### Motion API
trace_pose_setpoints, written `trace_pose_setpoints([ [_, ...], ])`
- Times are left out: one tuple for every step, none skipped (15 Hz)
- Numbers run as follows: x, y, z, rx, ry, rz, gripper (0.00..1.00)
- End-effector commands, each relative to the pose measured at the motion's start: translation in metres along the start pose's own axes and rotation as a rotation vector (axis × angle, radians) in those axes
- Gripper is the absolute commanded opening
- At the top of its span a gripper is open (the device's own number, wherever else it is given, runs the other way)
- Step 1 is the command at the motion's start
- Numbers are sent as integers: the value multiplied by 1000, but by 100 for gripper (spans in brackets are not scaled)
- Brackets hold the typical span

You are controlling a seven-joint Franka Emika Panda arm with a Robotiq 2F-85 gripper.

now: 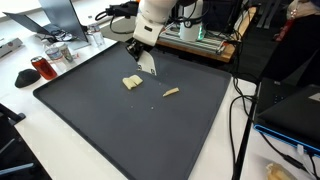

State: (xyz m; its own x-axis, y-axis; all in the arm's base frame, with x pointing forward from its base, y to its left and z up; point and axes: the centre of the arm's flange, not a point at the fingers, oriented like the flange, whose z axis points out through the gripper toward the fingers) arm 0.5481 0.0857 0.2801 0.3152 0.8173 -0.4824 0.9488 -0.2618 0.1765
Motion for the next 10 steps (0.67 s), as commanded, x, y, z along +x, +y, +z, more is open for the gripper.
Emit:
trace_pose_setpoints([
  [-3, -8, -18, 9, 103, -7, 1],
  [-2, -8, -21, 14, 127, -6, 1],
  [1, -8, -23, 20, 153, -9, 1],
  [4, -8, -23, 26, 174, -10, 1],
  [6, -7, -23, 29, 190, -9, 1],
  [9, -6, -22, 35, 203, -5, 1],
  [10, -6, -20, 35, 208, 2, 1],
  [10, -5, -17, 32, 215, 13, 1],
  [11, -4, -15, 31, 220, 19, 1],
  [11, -2, -11, 34, 228, 23, 1],
])
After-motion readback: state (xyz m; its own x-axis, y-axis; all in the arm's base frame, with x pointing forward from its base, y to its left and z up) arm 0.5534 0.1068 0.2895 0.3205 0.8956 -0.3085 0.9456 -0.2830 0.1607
